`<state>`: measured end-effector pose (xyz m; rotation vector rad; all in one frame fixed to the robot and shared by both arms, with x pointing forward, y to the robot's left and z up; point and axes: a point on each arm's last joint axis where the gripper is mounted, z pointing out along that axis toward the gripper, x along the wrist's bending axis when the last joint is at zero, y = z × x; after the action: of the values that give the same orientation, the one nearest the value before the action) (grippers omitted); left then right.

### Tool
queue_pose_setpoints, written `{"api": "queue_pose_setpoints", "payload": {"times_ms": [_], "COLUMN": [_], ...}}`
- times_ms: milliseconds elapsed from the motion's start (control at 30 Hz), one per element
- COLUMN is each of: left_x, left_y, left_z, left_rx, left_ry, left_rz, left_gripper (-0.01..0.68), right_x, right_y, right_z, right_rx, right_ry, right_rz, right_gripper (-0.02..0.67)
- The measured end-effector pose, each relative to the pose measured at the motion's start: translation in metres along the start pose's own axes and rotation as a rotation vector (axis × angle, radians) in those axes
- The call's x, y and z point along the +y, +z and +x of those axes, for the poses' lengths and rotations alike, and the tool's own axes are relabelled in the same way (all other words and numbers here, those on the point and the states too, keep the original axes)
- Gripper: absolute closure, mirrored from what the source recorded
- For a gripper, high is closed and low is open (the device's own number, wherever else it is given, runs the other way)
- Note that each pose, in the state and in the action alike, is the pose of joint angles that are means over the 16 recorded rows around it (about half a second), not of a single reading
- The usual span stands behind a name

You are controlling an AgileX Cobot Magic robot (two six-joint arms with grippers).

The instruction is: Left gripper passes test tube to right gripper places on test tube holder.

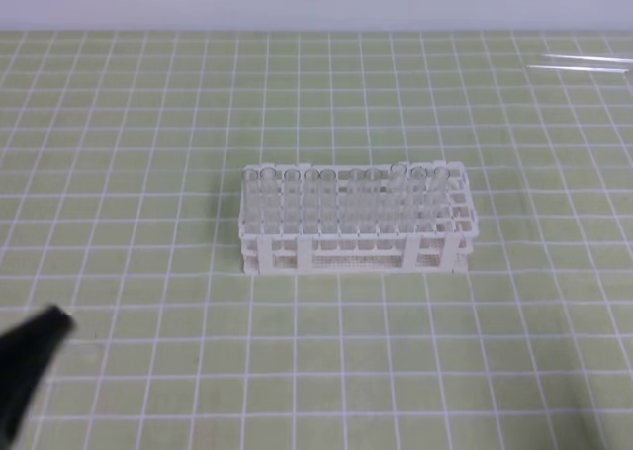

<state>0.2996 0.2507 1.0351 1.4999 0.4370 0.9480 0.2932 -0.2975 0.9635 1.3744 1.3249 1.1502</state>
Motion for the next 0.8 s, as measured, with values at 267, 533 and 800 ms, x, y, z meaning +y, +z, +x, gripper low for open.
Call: {"api": "queue_pose_setpoints", "payload": {"times_ms": [267,533,800], "left_x": [-0.014,-0.043,-0.072], "left_y": [-0.026,-0.040,-0.043], "left_z": [0.017,0.018,0.012], "left_rx": [0.378,0.598,0.617], "left_ry": [-0.022,-0.130,-0.236], "left_rz": [0.011,0.146,0.337], "left_gripper": [0.673,0.673,0.673], "right_x": [0.000,0.000,0.000], "right_y": [0.000,0.000,0.000], "right_z": [0.000,0.000,0.000], "right_rx": [0.000,0.000,0.000], "right_ry": [-0.001,0.000,0.001], "right_rz": [0.000,0.000,0.000], "right_gripper": [0.664,0.664,0.665]}}
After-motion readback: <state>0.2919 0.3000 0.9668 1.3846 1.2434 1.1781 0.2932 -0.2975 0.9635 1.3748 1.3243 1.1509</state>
